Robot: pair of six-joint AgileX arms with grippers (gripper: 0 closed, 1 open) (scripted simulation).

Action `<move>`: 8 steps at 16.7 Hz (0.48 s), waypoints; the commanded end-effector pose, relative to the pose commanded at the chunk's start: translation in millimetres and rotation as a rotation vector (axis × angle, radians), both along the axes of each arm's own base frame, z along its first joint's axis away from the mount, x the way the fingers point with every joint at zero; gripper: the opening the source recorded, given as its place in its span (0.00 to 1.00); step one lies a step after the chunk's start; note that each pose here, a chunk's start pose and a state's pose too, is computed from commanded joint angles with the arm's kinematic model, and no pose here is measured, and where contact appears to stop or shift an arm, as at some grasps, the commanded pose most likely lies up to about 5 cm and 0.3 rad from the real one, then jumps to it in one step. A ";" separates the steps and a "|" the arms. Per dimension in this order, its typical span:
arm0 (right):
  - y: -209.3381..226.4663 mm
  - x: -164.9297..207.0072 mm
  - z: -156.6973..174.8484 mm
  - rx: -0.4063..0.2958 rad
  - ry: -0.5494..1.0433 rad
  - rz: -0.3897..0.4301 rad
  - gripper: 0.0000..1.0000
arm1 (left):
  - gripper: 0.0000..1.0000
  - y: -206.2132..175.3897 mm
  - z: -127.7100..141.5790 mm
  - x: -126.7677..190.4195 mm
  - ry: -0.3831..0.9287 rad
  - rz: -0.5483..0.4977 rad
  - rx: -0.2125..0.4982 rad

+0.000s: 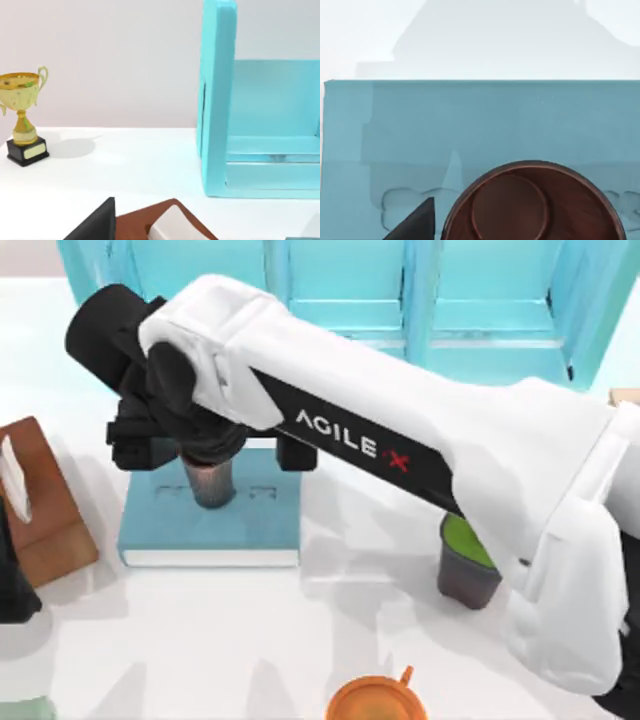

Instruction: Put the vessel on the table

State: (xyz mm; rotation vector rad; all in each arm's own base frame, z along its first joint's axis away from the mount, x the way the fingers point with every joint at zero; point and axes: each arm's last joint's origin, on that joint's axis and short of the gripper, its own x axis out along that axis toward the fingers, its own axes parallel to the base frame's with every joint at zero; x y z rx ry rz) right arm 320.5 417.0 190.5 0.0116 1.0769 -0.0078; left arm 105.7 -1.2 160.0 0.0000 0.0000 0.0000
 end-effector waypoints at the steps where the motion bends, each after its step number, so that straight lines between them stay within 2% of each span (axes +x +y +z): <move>1: -0.8 2.8 -7.2 0.000 0.000 0.000 1.00 | 1.00 0.0 0.0 0.0 0.000 0.000 0.000; 7: -2.0 5.8 -14.2 0.000 0.000 0.000 1.00 | 1.00 0.0 0.0 0.0 0.000 0.000 0.000; 8: -2.0 5.8 -14.2 0.000 0.000 0.000 0.92 | 1.00 0.0 0.0 0.0 0.000 0.000 0.000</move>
